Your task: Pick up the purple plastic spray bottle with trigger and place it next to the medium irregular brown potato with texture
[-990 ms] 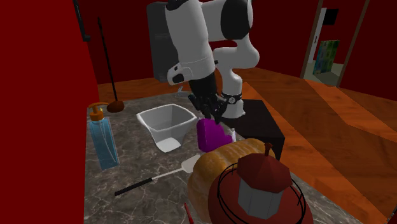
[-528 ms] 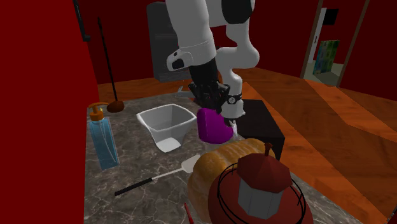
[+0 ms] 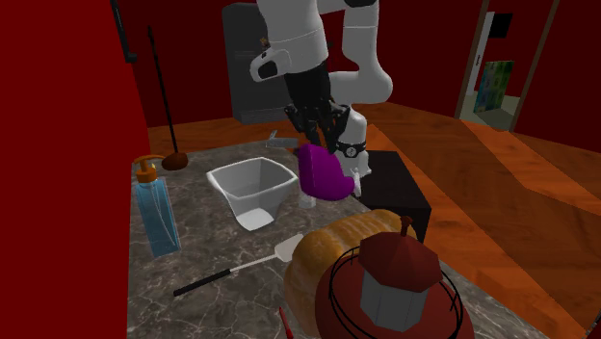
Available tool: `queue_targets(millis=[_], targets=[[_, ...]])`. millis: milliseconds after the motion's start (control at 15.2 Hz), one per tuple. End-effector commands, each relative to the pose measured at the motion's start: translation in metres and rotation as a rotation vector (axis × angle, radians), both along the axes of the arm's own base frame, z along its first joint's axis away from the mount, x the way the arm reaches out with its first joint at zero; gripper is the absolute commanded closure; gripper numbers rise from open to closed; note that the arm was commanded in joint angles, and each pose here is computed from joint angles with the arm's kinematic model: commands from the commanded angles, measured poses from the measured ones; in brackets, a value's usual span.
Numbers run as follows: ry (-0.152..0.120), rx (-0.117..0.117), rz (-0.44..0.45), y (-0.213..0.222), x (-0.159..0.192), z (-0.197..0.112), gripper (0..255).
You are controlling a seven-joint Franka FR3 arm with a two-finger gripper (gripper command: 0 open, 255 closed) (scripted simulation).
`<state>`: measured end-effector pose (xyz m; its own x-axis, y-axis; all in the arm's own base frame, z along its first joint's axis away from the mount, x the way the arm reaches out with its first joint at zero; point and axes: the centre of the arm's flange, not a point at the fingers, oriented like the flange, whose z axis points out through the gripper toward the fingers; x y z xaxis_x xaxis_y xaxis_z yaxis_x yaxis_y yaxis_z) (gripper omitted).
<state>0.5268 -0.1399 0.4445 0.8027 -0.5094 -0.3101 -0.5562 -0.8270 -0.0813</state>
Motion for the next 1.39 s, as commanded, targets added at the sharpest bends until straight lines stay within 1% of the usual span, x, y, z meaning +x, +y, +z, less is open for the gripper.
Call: queue_targets(millis=[0,1320], targets=[[0.000,0.000,0.000,0.000,-0.001,0.012,255],[0.000,0.000,0.000,0.000,-0.001,0.117,255]])
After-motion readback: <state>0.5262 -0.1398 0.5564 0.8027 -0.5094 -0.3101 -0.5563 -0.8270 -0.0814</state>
